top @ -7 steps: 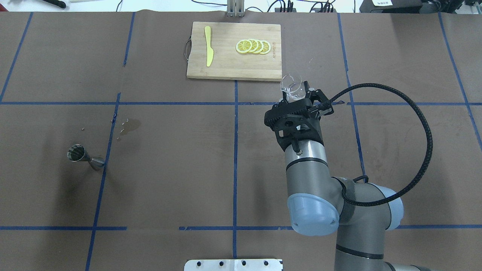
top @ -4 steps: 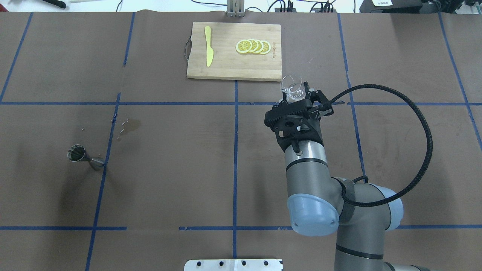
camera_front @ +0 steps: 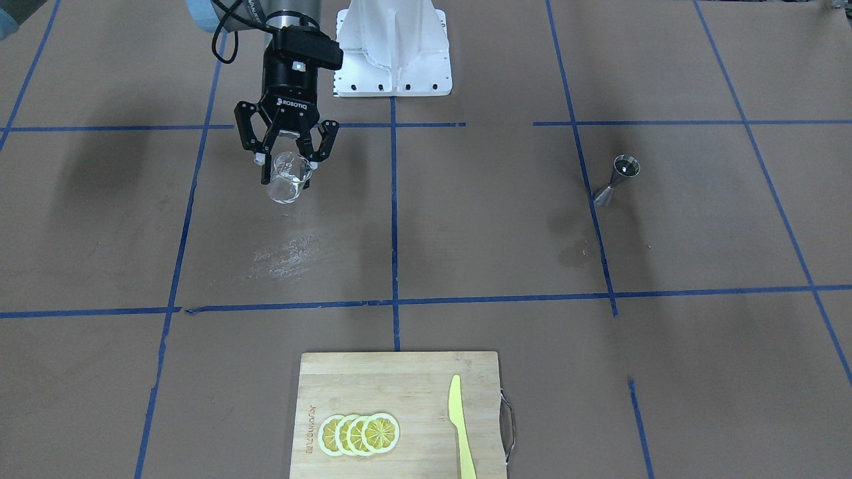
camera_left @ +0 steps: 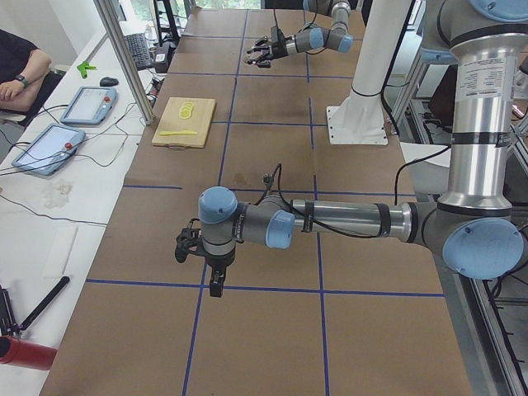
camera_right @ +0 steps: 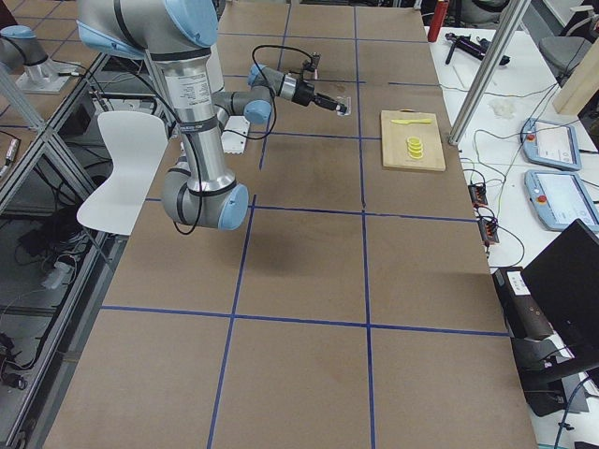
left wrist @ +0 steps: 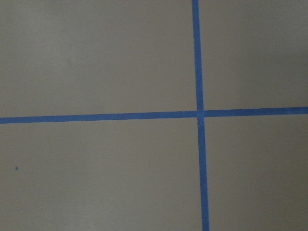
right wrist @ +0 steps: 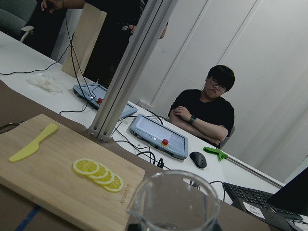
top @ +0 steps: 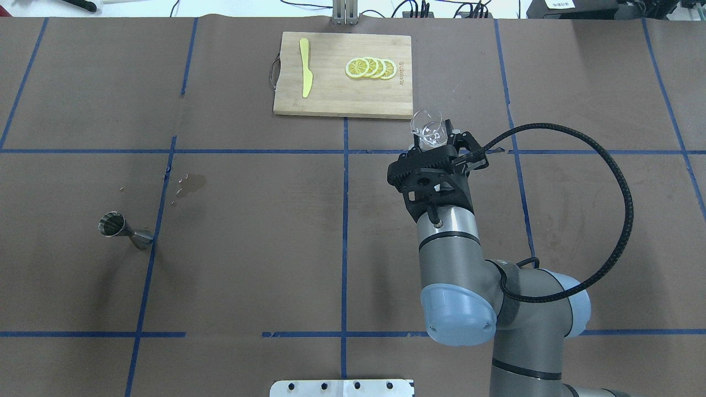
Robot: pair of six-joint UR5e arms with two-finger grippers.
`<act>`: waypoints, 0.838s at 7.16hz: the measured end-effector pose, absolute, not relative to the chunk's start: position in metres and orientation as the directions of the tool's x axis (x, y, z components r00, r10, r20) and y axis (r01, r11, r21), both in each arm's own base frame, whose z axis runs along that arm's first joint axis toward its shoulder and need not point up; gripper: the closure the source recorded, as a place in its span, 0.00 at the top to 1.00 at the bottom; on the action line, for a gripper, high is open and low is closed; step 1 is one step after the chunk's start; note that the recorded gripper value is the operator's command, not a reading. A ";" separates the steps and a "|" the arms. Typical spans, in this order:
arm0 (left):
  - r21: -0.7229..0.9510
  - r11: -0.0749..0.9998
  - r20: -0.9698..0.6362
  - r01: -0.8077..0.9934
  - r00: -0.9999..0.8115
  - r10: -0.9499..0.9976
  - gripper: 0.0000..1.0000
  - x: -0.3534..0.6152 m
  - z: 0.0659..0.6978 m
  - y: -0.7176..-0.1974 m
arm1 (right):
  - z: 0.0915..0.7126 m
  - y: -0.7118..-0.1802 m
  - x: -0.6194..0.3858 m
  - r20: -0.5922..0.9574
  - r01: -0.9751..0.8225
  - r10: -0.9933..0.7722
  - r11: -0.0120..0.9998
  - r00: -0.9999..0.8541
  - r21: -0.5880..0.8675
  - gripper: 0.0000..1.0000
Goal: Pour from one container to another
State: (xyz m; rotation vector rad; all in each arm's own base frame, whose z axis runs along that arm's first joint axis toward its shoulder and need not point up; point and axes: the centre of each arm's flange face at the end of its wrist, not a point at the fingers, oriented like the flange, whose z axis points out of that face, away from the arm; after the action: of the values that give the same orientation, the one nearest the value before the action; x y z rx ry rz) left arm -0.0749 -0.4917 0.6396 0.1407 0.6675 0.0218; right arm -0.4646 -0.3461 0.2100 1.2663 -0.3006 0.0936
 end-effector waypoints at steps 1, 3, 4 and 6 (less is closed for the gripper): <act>0.165 0.986 -0.628 0.016 0.773 0.092 1.00 -0.090 0.640 -0.487 | 0.210 -0.346 -0.465 0.274 -0.234 -0.096 0.302 0.957 0.924 0.00; 0.208 0.978 -0.657 0.007 0.742 0.134 1.00 -0.094 0.636 -0.486 | 0.210 -0.346 -0.465 0.274 -0.234 -0.096 0.303 0.957 0.924 0.00; 0.219 0.976 -0.661 0.006 0.736 0.144 1.00 -0.094 0.633 -0.486 | 0.210 -0.346 -0.465 0.275 -0.234 -0.097 0.303 0.957 0.924 0.00; 0.228 0.974 -0.662 0.006 0.734 0.150 1.00 -0.094 0.629 -0.488 | 0.210 -0.345 -0.465 0.275 -0.234 -0.098 0.303 0.957 0.924 0.00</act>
State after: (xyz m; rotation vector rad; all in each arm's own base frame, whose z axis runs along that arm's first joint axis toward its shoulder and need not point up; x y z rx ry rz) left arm -0.0944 -0.4878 0.6294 0.2211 0.7439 0.0801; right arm -0.4653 -0.3452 0.2097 1.2652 -0.3033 0.0917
